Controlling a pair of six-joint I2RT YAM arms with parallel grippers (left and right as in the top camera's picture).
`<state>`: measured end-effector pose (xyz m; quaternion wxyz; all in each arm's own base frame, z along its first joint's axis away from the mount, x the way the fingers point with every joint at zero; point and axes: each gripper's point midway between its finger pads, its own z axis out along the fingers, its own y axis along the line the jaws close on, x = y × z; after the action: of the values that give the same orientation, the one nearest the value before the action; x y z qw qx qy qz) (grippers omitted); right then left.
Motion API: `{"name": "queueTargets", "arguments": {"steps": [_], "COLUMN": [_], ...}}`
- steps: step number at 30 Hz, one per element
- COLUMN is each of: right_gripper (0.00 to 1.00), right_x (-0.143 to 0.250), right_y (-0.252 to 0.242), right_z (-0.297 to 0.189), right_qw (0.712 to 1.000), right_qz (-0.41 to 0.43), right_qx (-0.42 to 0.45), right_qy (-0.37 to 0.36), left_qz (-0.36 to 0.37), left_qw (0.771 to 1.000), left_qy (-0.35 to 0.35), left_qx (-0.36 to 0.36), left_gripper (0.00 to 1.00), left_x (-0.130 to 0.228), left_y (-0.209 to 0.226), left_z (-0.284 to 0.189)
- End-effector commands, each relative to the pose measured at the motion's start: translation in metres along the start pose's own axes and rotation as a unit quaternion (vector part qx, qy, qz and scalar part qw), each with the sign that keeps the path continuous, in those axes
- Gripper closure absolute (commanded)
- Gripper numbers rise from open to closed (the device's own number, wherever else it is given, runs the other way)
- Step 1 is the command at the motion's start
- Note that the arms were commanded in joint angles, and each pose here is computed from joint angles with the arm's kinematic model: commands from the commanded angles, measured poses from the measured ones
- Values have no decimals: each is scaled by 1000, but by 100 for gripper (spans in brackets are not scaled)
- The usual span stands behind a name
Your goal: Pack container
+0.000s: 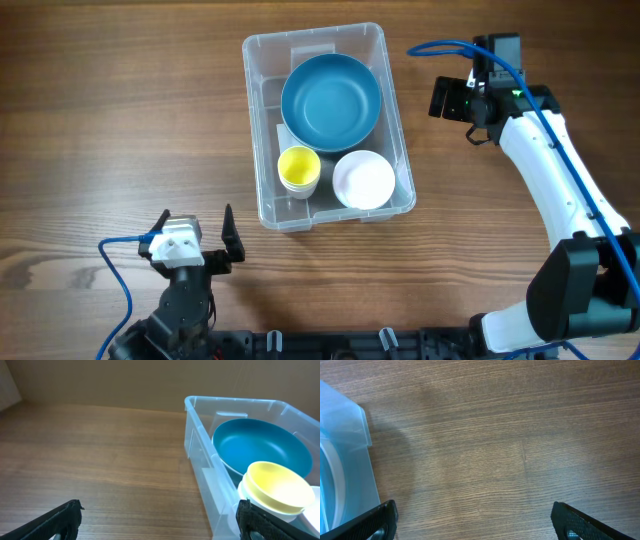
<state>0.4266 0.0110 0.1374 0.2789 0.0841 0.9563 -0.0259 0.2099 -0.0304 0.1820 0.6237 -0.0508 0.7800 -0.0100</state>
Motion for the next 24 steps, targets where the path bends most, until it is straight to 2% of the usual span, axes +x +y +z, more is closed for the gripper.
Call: {"name": "queueTargets", "arguments": {"steps": [1,5,7,8,12,14,18,24], "right_gripper": [0,0,0,0,0,0,0,0], "right_x": [1,1,1,1,1,1,1,1], "right_y": [-5,-5,-5,-4,-4,-4,-4,-4], "right_z": [3,3,3,3,3,3,3,3], "right_qw": [1000,1000,1000,1000,1000,1000,1000,1000], "right_qz": [-3,-3,-3,-3,-3,-3,-3,-3], "right_qx": [12,12,12,10,10,10,10,10], "right_qy": [2,2,2,2,1,1,1,1], "left_qz": [-3,-27,10,55,104,110,113,147], "left_qw": [1000,998,996,988,971,970,983,981], "left_qy": [-28,-51,-48,-41,-35,-34,-34,12], "left_qx": [1,34,71,136,214,214,139,127], "left_gripper": [0,0,0,0,0,0,0,0], "left_x": [-14,-28,-27,-22,-14,-13,-14,11], "left_y": [-1,-13,-27,-49,-75,-75,-50,-42], "left_z": [-1,-3,-4,-8,-18,-18,-8,-6]}}
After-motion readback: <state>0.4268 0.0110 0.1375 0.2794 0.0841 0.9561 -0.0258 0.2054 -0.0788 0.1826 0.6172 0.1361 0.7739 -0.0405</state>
